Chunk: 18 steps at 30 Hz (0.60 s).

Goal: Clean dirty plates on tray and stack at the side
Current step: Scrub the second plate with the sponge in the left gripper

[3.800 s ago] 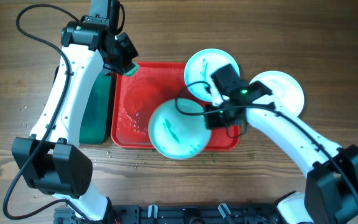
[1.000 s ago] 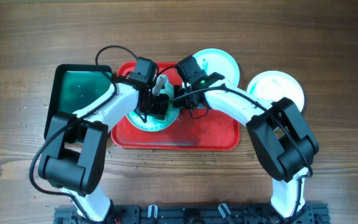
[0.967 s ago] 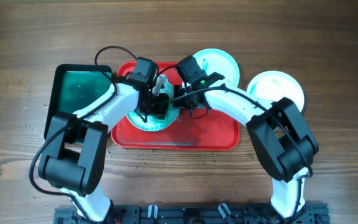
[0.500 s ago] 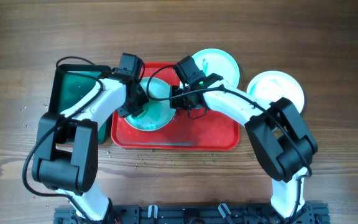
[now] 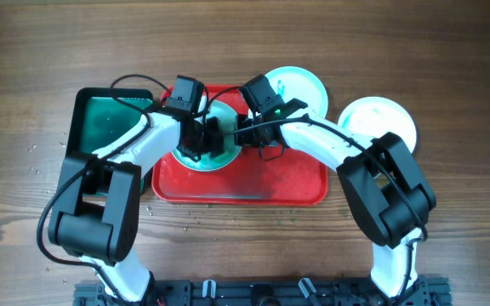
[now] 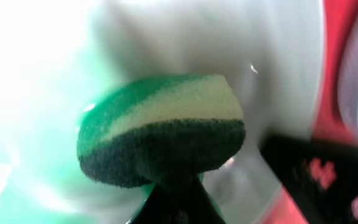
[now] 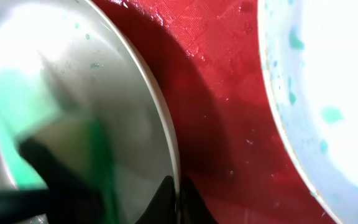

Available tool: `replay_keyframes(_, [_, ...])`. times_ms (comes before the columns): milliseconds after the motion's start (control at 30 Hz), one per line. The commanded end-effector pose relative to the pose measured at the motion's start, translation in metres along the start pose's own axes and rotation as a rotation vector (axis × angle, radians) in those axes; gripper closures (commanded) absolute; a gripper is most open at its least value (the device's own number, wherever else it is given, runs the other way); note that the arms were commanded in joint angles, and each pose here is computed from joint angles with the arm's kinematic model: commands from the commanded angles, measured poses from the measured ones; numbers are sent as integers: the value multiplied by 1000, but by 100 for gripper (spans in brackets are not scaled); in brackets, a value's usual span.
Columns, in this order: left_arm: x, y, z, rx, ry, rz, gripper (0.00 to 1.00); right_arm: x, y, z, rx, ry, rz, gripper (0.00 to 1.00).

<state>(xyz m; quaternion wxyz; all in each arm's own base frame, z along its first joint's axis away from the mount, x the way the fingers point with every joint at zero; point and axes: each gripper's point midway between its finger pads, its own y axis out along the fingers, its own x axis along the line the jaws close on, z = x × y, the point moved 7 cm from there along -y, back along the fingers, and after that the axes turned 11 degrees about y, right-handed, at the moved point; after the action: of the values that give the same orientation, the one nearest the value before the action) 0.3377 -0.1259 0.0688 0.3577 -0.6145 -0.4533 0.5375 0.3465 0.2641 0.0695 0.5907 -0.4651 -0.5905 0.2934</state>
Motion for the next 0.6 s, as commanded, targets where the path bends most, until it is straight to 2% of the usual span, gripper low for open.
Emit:
replay_keyframes(0, [61, -7, -18, -161, -156, -490, 96, -2, 5, 5, 34, 0, 8, 96])
replay_keyframes(67, [60, -23, -32, -193, -160, -529, 96, -2, 5, 6, 35, 0, 7, 96])
replay_keyframes(133, [50, -45, -54, -224, -143, -503, 96, -2, 5, 6, 41, 0, 5, 96])
replay_keyframes(200, [34, -67, -73, -229, -75, -435, 96, -3, 5, 7, 46, 1, 11, 96])
replay_keyframes(300, [16, -111, -94, -222, -80, -329, 96, -3, 5, 7, 46, -3, 10, 96])
replay_keyframes(433, [13, -156, -108, -217, -95, -181, 96, 9, -2, 9, 74, -100, -74, 96])
replay_keyframes(567, [27, -157, -105, -189, -135, -180, 96, 12, -48, 3, -35, -134, -8, 96])
